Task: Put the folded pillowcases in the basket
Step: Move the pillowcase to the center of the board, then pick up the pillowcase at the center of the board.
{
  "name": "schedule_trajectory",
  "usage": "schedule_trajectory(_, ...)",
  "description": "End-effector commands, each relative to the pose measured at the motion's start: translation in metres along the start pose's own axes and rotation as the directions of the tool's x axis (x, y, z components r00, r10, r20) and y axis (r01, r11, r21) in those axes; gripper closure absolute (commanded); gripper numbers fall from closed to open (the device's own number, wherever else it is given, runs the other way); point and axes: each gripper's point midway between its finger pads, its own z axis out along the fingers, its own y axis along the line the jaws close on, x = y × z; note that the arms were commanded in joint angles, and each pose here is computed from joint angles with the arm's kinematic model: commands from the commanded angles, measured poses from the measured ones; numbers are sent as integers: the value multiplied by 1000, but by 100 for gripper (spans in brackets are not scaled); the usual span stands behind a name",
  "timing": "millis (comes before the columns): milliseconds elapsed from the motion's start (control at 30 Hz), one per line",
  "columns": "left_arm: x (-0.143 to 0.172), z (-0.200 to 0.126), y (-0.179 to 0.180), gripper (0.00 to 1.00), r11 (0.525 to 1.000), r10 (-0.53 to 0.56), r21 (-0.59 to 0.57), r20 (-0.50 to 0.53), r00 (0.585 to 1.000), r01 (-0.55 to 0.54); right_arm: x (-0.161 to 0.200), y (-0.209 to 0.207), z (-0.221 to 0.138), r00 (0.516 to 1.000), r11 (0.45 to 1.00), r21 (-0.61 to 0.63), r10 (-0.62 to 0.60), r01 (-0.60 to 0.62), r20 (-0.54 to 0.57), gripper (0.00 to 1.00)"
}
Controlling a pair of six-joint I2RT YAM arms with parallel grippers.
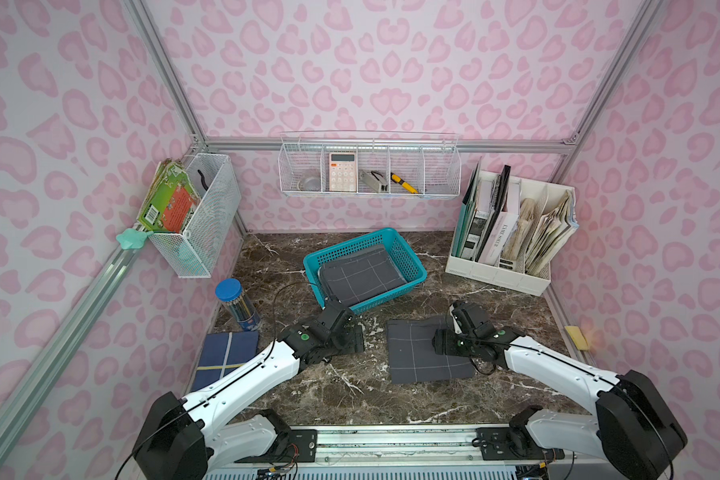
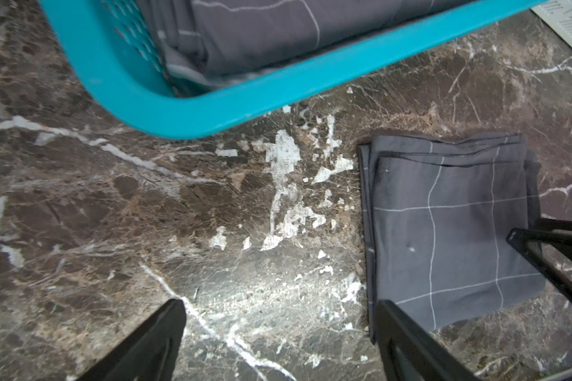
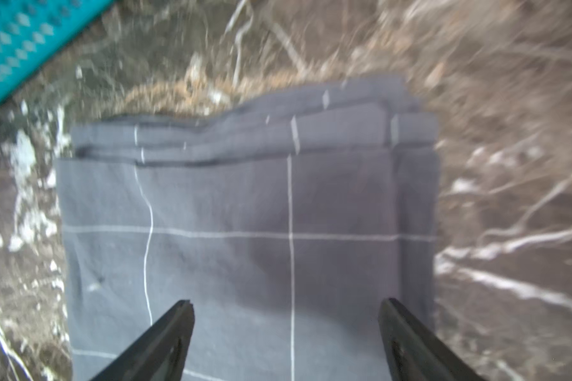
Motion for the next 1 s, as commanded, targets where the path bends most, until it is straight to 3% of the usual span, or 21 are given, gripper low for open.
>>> schedule_trajectory(0, -2, 6, -13, 7, 999, 9, 31, -17, 1000, -8, 4, 16, 10, 1000, 998, -57, 31, -31, -1, 10)
schedule_trajectory(300, 8, 22, -16, 9, 1000, 12, 10, -83, 996, -11, 20, 94, 29, 995, 976, -211, -69, 53, -70, 11)
schedule_trajectory(500, 5, 23, -13, 9, 1000, 23, -13, -70, 997, -24, 2, 50, 14, 1000, 995, -101, 10, -9, 4, 10)
schedule_trajectory(733, 0, 23, -14, 11, 1000, 4, 0, -55, 998, -4, -22, 27, 1, 989, 985, -159, 89, -70, 118, 12)
schedule_trajectory(967, 5, 33, -12, 17, 1000, -18, -9, -76, 997, 17, -27, 25, 20, 994, 988, -131, 92, -83, 65, 14)
